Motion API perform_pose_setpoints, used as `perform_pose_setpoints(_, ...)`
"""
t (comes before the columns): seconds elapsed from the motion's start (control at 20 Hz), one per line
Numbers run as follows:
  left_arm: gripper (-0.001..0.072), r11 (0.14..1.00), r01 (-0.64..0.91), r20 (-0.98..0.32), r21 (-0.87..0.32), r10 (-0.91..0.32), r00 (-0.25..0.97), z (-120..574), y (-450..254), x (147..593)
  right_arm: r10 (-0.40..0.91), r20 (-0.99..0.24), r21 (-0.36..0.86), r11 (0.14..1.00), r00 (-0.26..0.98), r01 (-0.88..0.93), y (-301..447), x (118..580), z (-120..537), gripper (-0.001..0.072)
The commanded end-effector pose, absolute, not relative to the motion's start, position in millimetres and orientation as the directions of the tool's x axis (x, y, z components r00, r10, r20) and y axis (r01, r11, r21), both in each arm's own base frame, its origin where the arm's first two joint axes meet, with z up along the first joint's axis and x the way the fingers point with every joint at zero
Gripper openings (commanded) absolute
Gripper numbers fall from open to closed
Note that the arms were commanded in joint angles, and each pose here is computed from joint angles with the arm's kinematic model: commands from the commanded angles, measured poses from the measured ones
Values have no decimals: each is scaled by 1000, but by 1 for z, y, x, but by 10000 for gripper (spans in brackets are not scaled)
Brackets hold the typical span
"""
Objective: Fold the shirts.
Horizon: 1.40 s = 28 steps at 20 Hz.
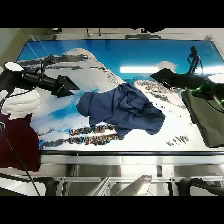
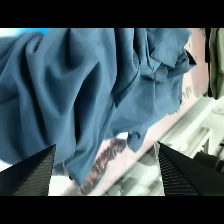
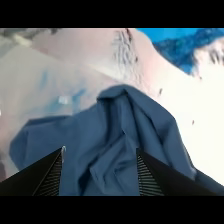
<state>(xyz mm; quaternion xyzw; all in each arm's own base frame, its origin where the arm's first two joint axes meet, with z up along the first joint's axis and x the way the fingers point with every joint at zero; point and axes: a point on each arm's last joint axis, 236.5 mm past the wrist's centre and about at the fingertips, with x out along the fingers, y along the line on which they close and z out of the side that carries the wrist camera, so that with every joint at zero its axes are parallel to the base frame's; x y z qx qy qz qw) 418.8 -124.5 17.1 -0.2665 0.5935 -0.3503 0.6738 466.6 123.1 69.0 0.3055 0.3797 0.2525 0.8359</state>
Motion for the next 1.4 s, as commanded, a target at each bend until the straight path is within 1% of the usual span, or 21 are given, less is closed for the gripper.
perform_pose_setpoints(0.0, 720, 577, 56, -580, -814, -809, -95, -4, -138, 369, 653, -635, 678, 727, 413, -108, 96, 418, 37, 501)
perform_pose_setpoints(0.1, 720, 581, 13, -575, -814, -803, -157, -24, -159, 331, 603, -734, 620, 783, 312, -55, 83, 388, 8, 501)
perform_pose_setpoints(0.15, 720, 591, -4, -581, -807, -795, -175, -34, -169, 314, 585, -761, 601, 799, 279, -37, 81, 376, -5, 501)
perform_pose_setpoints(0.25, 720, 621, -15, -608, -784, -773, -180, -54, -183, 296, 591, -770, 608, 794, 240, -4, 83, 360, -22, 501)
perform_pose_setpoints(0.4, 720, 674, 2, -669, -739, -733, -118, -78, -195, 298, 585, -781, 606, 795, 221, 37, 83, 348, -41, 501)
perform_pose_setpoints(0.45, 708, 686, 8, -683, -728, -724, -100, -83, -198, 301, 579, -786, 600, 799, 216, 37, 81, 347, -42, 501)
perform_pose_setpoints(0.55, 705, 700, 33, -700, -713, -710, -81, -88, -205, 305, 565, -797, 585, 810, 212, 40, 78, 346, -45, 501)
perform_pose_setpoints(0.75, 703, 728, 86, -733, -680, -678, -52, -96, -218, 309, 453, -866, 473, 880, 211, 53, 51, 346, -62, 502)
perform_pose_setpoints(0.8, 702, 740, 101, -746, -665, -664, -46, -99, -217, 309, 440, -872, 460, 886, 214, 52, 48, 346, -63, 502)
perform_pose_setpoints(0.85, 672, 751, 109, -758, -651, -652, -39, -101, -215, 311, 435, -872, 456, 888, 224, 52, 47, 349, -63, 502)
perform_pose_setpoints(0.9, 518, 758, 115, -766, -642, -642, -34, -103, -213, 312, 428, -872, 451, 891, 238, 52, 46, 352, -63, 502)
perform_pose_setpoints(0.95, 469, 763, 117, -770, -635, -637, -26, -104, -211, 314, 417, -871, 444, 894, 258, 54, 43, 357, -63, 502)
perform_pose_setpoints(1.05, 466, 774, 117, -780, -622, -626, -3, -107, -206, 320, 399, -871, 433, 899, 287, 61, 39, 365, -66, 502)
perform_pose_setpoints(1.1, 449, 777, 118, -782, -619, -624, 5, -107, -206, 322, 398, -873, 432, 900, 283, 66, 38, 366, -69, 502)
perform_pose_setpoints(1.15, 329, 779, 119, -784, -616, -621, 12, -107, -205, 323, 399, -875, 431, 900, 275, 69, 38, 365, -74, 502)
perform_pose_setpoints(1.2, 264, 779, 125, -784, -615, -621, 14, -107, -205, 324, 402, -879, 433, 898, 258, 74, 38, 364, -81, 502)
perform_pose_setpoints(1.25, 218, 779, 130, -784, -614, -621, 15, -107, -205, 324, 405, -882, 435, 897, 240, 82, 39, 362, -88, 502)
perform_pose_setpoints(1.3, 203, 779, 130, -784, -614, -621, 15, -107, -205, 324, 408, -885, 436, 896, 226, 88, 39, 361, -94, 502)
perform_pose_setpoints(1.35, 107, 778, 130, -784, -615, -621, 14, -107, -205, 324, 412, -885, 438, 895, 214, 87, 40, 360, -98, 502)
